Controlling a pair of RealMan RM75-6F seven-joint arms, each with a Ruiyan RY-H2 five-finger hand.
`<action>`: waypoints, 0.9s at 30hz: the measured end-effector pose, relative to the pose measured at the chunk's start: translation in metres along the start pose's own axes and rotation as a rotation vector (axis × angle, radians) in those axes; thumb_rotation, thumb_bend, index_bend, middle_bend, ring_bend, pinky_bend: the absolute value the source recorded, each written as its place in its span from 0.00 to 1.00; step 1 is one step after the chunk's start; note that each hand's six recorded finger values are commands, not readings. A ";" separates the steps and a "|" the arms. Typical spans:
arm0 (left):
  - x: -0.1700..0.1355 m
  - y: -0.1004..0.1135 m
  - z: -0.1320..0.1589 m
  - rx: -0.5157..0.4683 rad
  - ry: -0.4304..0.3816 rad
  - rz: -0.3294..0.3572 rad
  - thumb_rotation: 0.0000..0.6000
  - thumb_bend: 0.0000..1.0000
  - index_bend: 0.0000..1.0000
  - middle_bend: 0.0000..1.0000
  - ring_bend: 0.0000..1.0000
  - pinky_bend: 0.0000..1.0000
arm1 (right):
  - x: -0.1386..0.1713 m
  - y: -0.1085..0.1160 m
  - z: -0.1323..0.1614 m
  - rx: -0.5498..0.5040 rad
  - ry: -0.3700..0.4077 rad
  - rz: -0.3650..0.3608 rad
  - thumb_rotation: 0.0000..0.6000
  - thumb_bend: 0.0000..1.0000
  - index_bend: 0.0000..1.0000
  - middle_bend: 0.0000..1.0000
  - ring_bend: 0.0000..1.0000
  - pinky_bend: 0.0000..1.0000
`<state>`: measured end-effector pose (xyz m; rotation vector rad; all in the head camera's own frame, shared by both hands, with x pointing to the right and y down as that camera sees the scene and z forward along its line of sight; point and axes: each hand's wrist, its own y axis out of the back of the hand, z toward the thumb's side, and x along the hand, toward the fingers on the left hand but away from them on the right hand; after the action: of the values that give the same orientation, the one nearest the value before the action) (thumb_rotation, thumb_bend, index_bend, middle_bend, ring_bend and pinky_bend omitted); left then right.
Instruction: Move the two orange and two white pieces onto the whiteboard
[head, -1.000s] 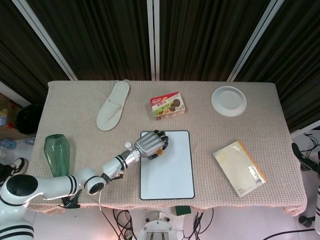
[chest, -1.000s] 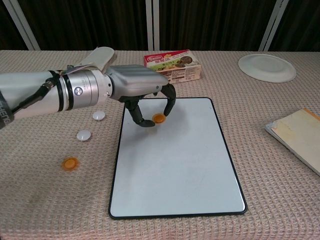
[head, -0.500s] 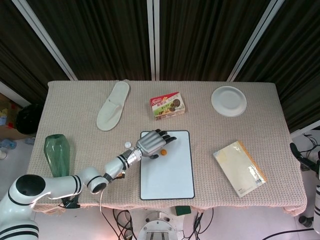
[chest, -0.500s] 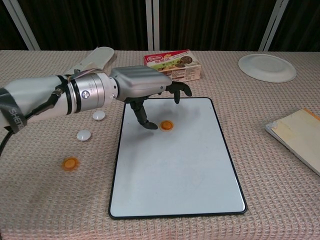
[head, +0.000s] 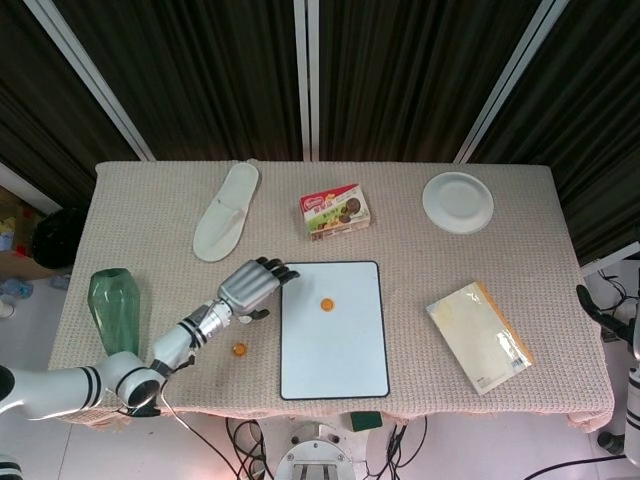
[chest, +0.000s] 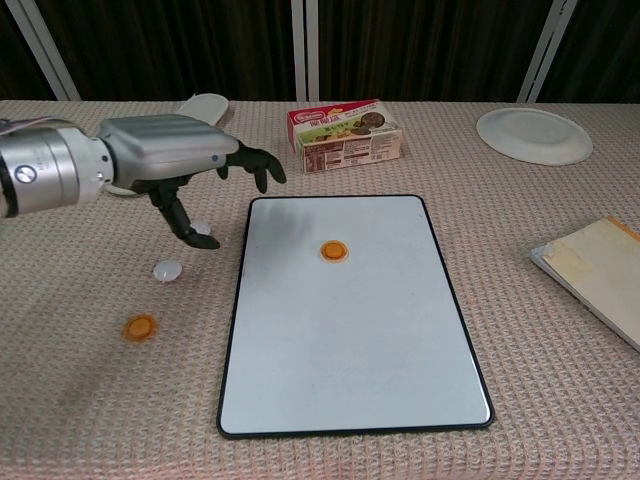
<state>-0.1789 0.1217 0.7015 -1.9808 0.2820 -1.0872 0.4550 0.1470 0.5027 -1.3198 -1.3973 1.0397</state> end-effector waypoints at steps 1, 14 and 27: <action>-0.008 -0.002 -0.004 -0.007 0.013 -0.005 1.00 0.17 0.21 0.23 0.18 0.30 | 0.000 -0.002 0.001 -0.002 0.000 0.004 1.00 0.19 0.00 0.00 0.00 0.00; -0.070 -0.027 -0.007 -0.068 0.002 -0.016 1.00 0.18 0.27 0.23 0.18 0.30 | -0.002 -0.008 0.004 0.007 0.002 0.025 1.00 0.19 0.00 0.00 0.00 0.00; -0.095 -0.049 0.000 -0.111 -0.011 -0.054 1.00 0.20 0.31 0.23 0.18 0.29 | 0.000 -0.010 0.000 0.021 -0.023 0.045 1.00 0.19 0.00 0.00 0.00 0.00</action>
<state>-0.2444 0.2035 0.6826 -2.1029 0.2906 -1.1161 0.4528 0.1465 0.5121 -1.3332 -1.3753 1.1004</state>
